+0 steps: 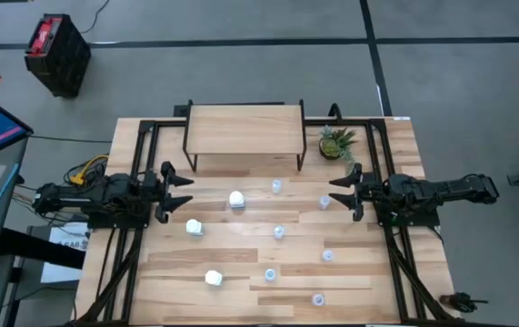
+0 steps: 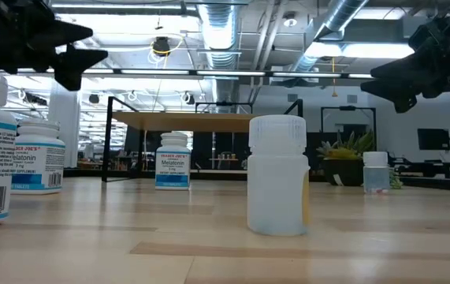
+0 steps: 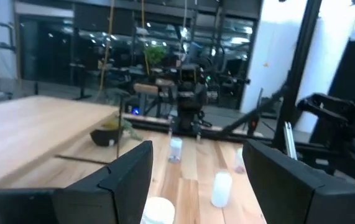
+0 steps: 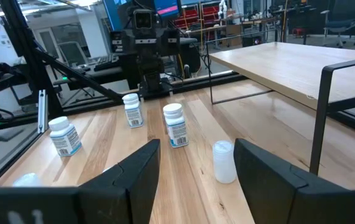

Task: Pick and place medicine bottles onto shelf by color
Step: Put the transparent pill bottle on the shelf

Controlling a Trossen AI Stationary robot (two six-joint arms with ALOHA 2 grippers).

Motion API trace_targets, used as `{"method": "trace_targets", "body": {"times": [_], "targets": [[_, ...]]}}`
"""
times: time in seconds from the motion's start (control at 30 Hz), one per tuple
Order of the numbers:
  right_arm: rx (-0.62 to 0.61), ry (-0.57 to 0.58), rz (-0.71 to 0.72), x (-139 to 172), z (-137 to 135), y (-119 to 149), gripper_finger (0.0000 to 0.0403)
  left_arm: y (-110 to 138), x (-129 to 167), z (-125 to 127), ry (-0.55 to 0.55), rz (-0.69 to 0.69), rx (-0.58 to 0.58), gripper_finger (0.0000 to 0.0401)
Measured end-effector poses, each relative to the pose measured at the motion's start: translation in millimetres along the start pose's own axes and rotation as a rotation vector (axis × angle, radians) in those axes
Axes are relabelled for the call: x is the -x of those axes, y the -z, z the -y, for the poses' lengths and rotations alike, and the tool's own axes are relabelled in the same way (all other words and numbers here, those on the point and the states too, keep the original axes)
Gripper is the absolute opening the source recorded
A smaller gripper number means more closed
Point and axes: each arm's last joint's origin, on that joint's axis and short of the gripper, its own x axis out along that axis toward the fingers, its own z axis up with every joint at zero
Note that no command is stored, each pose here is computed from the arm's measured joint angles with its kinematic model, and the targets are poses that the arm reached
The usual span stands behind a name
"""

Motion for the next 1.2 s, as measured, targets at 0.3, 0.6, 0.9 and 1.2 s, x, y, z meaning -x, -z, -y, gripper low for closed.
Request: {"method": "trace_targets", "body": {"times": [0.3,0.6,0.9,1.2], "targets": [[0.064,-0.003,0.03,0,0,-2,0.023,-38,3,4,-0.033,0.087,-0.077,0.0238],[0.021,0.017,0.244,2,-1,-23,0.023,-49,-27,8,-0.041,-0.007,-0.195,0.0238],[-0.012,0.046,0.462,12,1,-58,0.023,-54,-80,9,-0.177,-0.211,-0.303,0.0238],[0.099,0.074,0.381,32,-6,-112,0.023,-66,-116,10,-0.304,-0.327,-0.298,0.0238]]}}
